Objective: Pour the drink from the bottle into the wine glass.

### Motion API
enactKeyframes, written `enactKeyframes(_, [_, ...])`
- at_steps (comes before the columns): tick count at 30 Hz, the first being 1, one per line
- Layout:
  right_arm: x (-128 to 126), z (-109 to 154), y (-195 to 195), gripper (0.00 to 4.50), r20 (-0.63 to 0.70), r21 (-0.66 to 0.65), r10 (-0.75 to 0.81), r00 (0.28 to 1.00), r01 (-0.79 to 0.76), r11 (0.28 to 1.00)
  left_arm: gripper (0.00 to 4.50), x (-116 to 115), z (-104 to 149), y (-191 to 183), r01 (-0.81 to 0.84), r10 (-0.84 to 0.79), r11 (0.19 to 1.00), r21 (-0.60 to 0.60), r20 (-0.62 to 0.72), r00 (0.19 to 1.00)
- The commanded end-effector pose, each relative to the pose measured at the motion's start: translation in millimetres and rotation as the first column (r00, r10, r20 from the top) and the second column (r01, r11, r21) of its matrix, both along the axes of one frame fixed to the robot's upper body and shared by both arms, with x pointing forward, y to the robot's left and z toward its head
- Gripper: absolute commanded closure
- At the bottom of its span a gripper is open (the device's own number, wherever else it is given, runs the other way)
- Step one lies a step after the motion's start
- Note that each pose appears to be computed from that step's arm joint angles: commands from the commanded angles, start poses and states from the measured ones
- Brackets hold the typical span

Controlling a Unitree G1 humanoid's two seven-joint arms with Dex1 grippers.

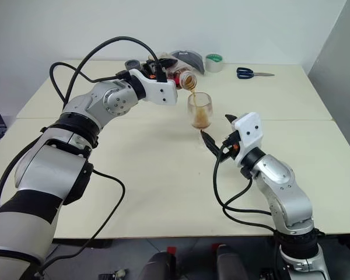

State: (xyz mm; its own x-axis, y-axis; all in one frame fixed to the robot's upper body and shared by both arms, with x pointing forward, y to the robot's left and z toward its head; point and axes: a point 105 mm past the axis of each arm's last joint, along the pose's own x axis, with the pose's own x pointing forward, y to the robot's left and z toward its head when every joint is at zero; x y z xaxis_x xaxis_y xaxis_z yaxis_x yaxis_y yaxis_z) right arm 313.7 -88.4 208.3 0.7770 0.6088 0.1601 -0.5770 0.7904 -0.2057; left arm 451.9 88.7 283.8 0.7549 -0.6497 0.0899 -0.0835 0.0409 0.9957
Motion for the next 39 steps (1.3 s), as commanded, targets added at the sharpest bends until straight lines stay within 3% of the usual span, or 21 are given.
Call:
enactKeyframes(1, [-10.9,11.4,7.0,0.0,0.042,0.02,0.048,0.998,-0.049,0.999,2.73,-5.4,35.1,-5.8,0.025,-0.022,0.999,-0.031,0.097,0.995])
enactKeyframes(39, [-23.6,6.8,21.4,0.0,0.01,0.052,0.103,0.995,-0.104,0.993,2.73,-3.9,37.9,-6.8,0.012,-0.01,1.0,-0.022,0.106,0.994])
